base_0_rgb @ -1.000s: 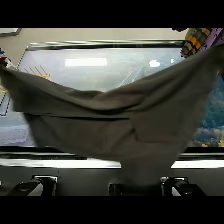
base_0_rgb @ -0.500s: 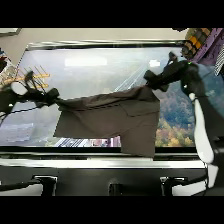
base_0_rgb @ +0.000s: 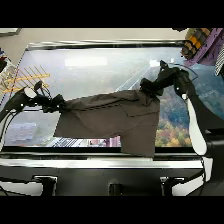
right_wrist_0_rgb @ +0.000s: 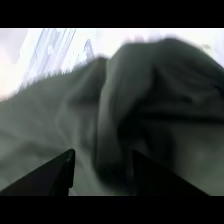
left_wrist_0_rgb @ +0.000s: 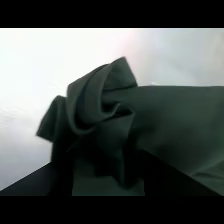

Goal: Fold the clothes and pants, and hang the long-sleeved shirts on hangers.

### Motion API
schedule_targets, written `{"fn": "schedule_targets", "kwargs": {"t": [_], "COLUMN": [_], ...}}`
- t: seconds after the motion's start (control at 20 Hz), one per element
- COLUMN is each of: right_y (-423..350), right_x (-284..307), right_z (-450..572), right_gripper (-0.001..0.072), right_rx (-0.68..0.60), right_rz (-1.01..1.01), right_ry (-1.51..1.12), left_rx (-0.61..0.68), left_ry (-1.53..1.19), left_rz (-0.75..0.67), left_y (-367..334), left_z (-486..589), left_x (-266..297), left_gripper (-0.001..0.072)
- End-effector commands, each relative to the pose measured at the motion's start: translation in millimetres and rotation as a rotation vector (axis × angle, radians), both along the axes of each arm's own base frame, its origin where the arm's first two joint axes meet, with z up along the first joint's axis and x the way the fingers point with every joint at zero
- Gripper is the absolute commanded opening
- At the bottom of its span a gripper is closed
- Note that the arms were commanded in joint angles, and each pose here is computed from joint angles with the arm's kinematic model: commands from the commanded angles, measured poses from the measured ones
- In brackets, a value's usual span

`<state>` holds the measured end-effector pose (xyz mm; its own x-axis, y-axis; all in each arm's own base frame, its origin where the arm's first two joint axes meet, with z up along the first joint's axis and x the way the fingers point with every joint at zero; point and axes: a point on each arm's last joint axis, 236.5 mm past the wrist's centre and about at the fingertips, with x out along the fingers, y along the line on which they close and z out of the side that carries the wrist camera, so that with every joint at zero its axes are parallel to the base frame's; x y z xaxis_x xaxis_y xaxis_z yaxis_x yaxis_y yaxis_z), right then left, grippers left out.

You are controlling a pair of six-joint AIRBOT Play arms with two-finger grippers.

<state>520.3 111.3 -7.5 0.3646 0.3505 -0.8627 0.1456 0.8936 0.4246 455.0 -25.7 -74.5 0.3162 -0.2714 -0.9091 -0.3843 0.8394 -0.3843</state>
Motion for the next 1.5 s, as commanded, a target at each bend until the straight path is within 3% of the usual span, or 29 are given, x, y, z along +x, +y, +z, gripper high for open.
{"fn": "schedule_targets", "kwargs": {"t": [0.0,0.1,0.2,0.3,0.35,0.55,0.7,1.0,1.05,1.15,1.25,1.3,1.4,1.45], "right_y": [-43,-73,-106,-130,-131,-108,-88,-75,-72,-63,-49,-42,-35,-34], "right_x": [-41,-60,-80,-119,-142,-202,-193,-180,-180,-178,-175,-176,-179,-181], "right_z": [37,68,77,52,33,-39,-59,-88,-93,-102,-107,-108,-107,-104], "right_gripper": [0.0393,0.0282,0.0291,0.036,0.036,0.0452,0.0451,0.0443,0.0438,0.0425,0.0417,0.0341,0.0043,0.0037], "right_rx": [-0.15,-0.124,-0.11,-0.072,-0.027,0.12,0.23,0.332,0.328,0.307,0.282,0.271,0.275,0.281], "right_rz": [0.201,0.22,0.17,0.099,0.076,0.007,-0.037,-0.068,-0.059,-0.03,0.003,0.025,0.049,0.054], "right_ry": [0.006,-0.025,-0.038,0.045,0.103,0.263,0.239,0.263,0.268,0.267,0.259,0.259,0.269,0.273], "left_rx": [0.003,0.025,0.064,0.061,0.045,-0.076,-0.133,-0.186,-0.188,-0.19,-0.195,-0.198,-0.199,-0.195], "left_ry": [0.019,0.026,0.036,0.031,0.034,-0.01,-0.016,-0.025,-0.025,-0.018,-0.008,-0.002,0.008,0.01], "left_rz": [-0.056,-0.084,-0.088,-0.022,0.01,0.13,0.135,0.15,0.151,0.151,0.152,0.153,0.138,0.12], "left_y": [24,45,66,80,81,55,38,29,29,29,28,28,28,28], "left_z": [25,50,68,77,77,66,57,59,59,57,55,53,49,46], "left_x": [-21,-42,-67,-95,-114,-171,-187,-183,-183,-183,-184,-184,-184,-185], "left_gripper": [0.0458,0.0456,0.0455,0.0455,0.0455,0.0456,0.0456,0.0457,0.0468,0.0557,0.0557,0.0557,0.0556,0.0556]}}
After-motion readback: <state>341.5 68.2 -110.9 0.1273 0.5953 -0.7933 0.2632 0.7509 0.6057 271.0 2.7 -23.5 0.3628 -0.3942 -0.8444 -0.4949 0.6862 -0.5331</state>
